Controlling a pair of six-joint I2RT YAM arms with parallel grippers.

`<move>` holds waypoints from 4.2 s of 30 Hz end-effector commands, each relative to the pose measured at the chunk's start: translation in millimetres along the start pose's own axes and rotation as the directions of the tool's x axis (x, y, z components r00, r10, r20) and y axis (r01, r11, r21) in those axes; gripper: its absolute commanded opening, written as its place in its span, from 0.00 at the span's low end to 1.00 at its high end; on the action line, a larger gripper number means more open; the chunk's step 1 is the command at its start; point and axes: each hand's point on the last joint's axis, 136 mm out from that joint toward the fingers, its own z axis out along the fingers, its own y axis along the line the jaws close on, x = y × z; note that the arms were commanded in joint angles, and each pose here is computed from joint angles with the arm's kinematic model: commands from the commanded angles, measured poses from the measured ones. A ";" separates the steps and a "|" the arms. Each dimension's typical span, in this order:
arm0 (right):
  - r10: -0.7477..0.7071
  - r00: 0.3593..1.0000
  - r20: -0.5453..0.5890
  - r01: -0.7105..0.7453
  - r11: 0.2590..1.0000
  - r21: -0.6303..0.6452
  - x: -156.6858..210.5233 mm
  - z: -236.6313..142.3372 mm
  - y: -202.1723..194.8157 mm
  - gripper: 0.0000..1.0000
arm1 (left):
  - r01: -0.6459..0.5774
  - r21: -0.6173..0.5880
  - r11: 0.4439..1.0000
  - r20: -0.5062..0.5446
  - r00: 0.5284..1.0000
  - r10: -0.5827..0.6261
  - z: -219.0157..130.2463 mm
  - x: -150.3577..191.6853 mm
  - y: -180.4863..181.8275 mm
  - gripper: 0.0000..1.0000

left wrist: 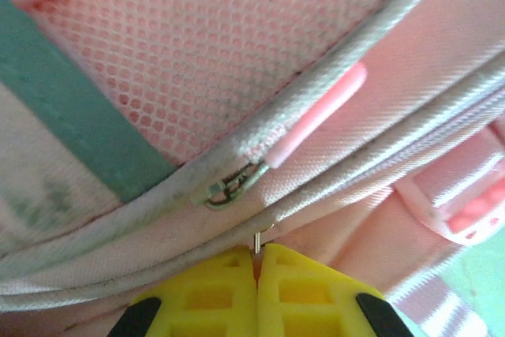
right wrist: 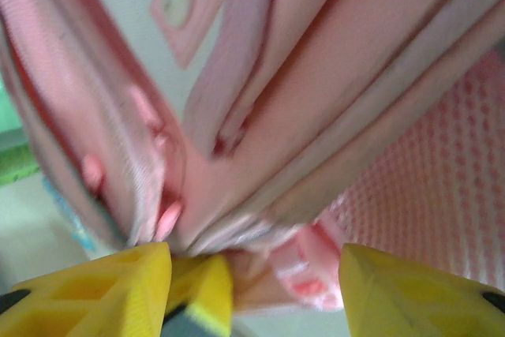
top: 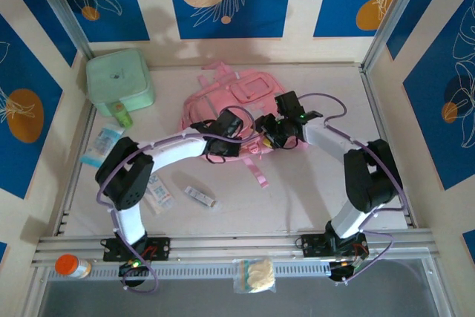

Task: Pack the student bag
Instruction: Unzip the student bag at the top-center of the table.

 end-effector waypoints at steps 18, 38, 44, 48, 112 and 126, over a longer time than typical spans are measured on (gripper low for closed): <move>-0.241 0.967 0.084 0.246 0.968 -0.052 -66.8 -38.3 8.5 0.00 | -0.123 -0.263 0.957 -0.080 0.991 0.105 -47.5 35.3 82.0 0.00; -0.021 0.985 -0.169 -0.004 0.989 -0.149 21.5 -36.8 19.7 0.71 | -0.018 -0.005 1.000 0.014 1.000 0.018 -45.0 14.7 30.8 0.00; 0.041 0.988 -0.149 -0.064 0.986 -0.154 51.1 -10.5 34.5 0.70 | -0.021 0.010 1.000 0.028 0.999 0.021 -47.3 11.9 27.5 0.00; 0.066 0.991 -0.116 -0.079 0.991 -0.112 58.2 3.9 38.2 0.68 | -0.032 -0.003 0.999 0.022 0.999 0.032 -46.9 11.3 29.2 0.00; 0.035 0.998 0.047 -0.029 0.993 -0.110 19.9 29.7 61.5 0.39 | 0.002 0.011 1.000 0.063 0.998 -0.003 -37.8 9.3 27.0 0.00; -0.270 0.962 -0.043 0.259 0.950 -0.175 31.0 -9.2 76.9 0.00 | 0.053 -0.043 0.998 0.078 0.996 -0.049 -65.2 38.2 54.0 0.00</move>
